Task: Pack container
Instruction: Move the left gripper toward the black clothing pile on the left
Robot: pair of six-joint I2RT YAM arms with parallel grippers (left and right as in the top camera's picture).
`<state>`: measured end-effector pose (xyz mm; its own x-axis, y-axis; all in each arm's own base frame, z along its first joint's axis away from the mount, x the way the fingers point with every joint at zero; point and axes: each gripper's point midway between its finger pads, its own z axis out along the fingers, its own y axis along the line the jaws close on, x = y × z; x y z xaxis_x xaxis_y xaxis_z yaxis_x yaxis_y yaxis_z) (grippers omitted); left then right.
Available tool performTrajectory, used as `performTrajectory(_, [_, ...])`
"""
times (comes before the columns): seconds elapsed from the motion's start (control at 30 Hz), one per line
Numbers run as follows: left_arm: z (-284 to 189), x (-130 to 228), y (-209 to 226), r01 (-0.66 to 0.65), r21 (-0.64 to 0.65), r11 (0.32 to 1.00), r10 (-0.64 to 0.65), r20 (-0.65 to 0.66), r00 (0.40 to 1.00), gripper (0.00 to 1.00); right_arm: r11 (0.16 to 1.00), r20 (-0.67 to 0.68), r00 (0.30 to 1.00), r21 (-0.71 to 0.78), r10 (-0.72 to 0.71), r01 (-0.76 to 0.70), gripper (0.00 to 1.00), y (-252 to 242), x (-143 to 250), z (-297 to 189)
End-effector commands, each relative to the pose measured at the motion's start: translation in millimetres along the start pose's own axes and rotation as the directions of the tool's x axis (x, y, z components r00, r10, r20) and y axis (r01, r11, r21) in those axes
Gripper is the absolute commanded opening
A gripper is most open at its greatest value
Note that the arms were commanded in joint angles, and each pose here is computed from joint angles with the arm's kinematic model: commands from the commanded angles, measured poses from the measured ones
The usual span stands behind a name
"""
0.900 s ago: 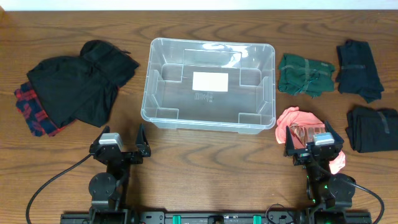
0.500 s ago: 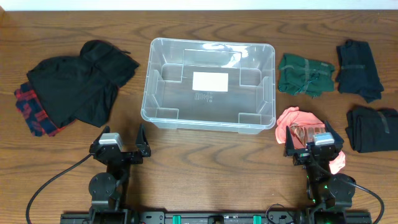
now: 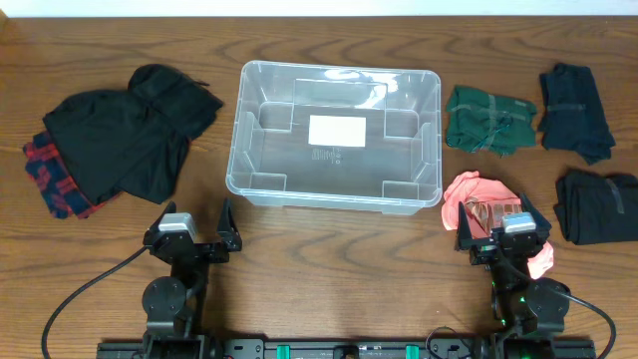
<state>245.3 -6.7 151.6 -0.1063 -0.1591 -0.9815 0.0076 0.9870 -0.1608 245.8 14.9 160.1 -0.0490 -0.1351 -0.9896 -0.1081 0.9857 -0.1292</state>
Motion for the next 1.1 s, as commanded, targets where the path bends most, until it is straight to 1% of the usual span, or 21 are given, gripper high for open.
performTrajectory(0.0, [0,16,6,-0.018,-0.026,1.0,0.017,-0.054,0.998,0.98,1.0,-0.001,1.0,0.002,0.01,-0.01,0.99,0,1,0])
performTrajectory(0.43, [0,16,6,-0.017,-0.025,1.0,0.016,-0.056,0.998,0.98,1.0,-0.001,1.0,0.002,0.01,-0.01,0.99,0,1,0])
performTrajectory(0.53, [1,17,4,-0.004,-0.012,1.0,0.003,-0.062,0.998,0.98,1.0,-0.001,1.0,0.002,0.01,-0.01,0.99,0,1,0])
performTrajectory(0.6, [1,19,0,0.031,0.008,0.999,-0.03,-0.072,0.997,0.98,1.0,-0.001,1.0,0.002,0.01,-0.01,0.99,0,1,0])
performTrajectory(0.77, [1,19,-3,0.035,0.018,0.999,-0.034,-0.084,0.996,0.98,1.0,-0.001,1.0,0.002,0.01,-0.01,0.99,0,1,0])
performTrajectory(0.83, [1,10,-1,0.058,-0.001,0.998,-0.058,-0.078,0.995,0.98,1.0,-0.001,1.0,0.002,0.01,-0.01,0.99,0,1,0])
performTrajectory(0.9, [0,-7,7,0.091,-0.062,0.994,-0.095,-0.059,0.994,0.98,1.0,-0.001,1.0,0.002,0.01,-0.01,0.99,0,1,0])
performTrajectory(0.97, [1,-26,13,0.093,-0.114,0.989,-0.1,-0.049,0.994,0.98,1.0,-0.001,1.0,0.002,0.01,-0.01,0.99,0,1,0])
performTrajectory(1.07, [6,-50,20,0.078,-0.189,0.979,-0.097,-0.093,0.991,0.98,1.0,-0.001,1.0,0.002,0.01,-0.01,0.99,0,1,0])
